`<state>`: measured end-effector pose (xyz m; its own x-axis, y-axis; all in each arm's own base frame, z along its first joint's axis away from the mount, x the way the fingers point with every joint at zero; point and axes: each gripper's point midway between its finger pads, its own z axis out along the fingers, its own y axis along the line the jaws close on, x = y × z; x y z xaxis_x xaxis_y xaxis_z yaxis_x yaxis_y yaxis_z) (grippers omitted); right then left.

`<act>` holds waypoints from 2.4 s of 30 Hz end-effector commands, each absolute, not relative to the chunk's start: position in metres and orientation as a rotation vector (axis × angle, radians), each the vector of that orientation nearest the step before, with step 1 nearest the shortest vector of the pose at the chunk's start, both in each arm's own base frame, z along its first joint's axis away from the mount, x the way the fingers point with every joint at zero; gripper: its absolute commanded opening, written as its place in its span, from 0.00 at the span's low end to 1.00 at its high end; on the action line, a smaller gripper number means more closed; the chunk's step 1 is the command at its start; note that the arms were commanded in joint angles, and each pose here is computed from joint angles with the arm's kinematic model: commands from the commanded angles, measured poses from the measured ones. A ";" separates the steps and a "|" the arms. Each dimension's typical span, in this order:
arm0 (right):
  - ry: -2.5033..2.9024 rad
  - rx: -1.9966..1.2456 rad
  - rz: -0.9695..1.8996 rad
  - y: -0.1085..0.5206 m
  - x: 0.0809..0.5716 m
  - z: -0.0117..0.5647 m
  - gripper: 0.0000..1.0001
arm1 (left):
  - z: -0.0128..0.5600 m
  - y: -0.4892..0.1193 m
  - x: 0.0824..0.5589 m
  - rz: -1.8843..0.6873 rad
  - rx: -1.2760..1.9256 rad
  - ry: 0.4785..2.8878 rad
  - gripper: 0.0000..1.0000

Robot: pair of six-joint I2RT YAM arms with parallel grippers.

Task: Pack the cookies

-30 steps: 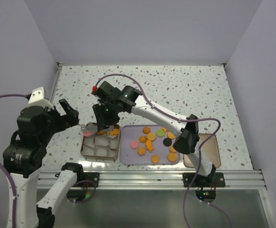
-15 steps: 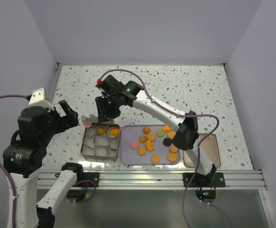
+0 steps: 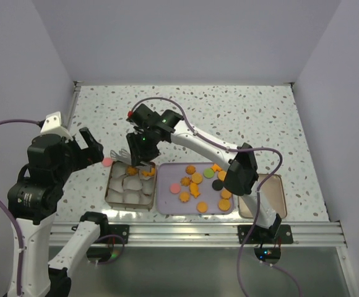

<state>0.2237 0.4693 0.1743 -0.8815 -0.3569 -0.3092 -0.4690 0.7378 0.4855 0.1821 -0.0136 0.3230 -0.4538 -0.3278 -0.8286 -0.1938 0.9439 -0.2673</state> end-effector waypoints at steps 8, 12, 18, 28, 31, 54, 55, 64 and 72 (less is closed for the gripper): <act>2.587 -0.680 0.896 0.466 0.232 0.232 0.46 | 0.312 -0.014 0.204 -0.135 -0.363 2.074 1.00; 2.546 -0.638 0.867 0.454 0.244 0.251 0.45 | 0.307 -0.016 0.208 -0.137 -0.370 2.092 1.00; 2.551 -0.531 0.747 0.398 0.257 0.258 0.45 | 0.304 -0.016 0.208 -0.134 -0.367 2.097 1.00; 2.567 -0.516 0.557 0.291 0.212 0.264 0.47 | 0.298 -0.025 0.218 -0.183 -0.341 2.105 1.00; 2.632 -0.528 0.538 0.273 0.192 0.244 0.48 | 0.297 -0.029 0.222 -0.202 -0.331 2.111 1.00; 2.808 -0.698 0.391 0.260 0.127 0.184 0.48 | 0.295 -0.036 0.205 -0.265 -0.331 2.115 1.00; 2.817 -0.708 0.386 0.261 0.125 0.181 0.48 | 0.295 -0.036 0.203 -0.265 -0.333 2.117 1.00; 2.842 -0.733 0.341 0.263 0.116 0.167 0.48 | 0.296 -0.033 0.192 -0.267 -0.343 2.109 1.00; 2.850 -0.756 0.311 0.266 0.113 0.163 0.48 | 0.297 -0.030 0.184 -0.259 -0.356 2.099 1.00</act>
<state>0.1123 0.2658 0.1627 -0.8549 -0.4713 -0.2166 -0.5093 0.8420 0.1778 0.1891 -0.0299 0.2948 -0.5070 -0.3383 -0.7928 -0.1455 0.9401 -0.3081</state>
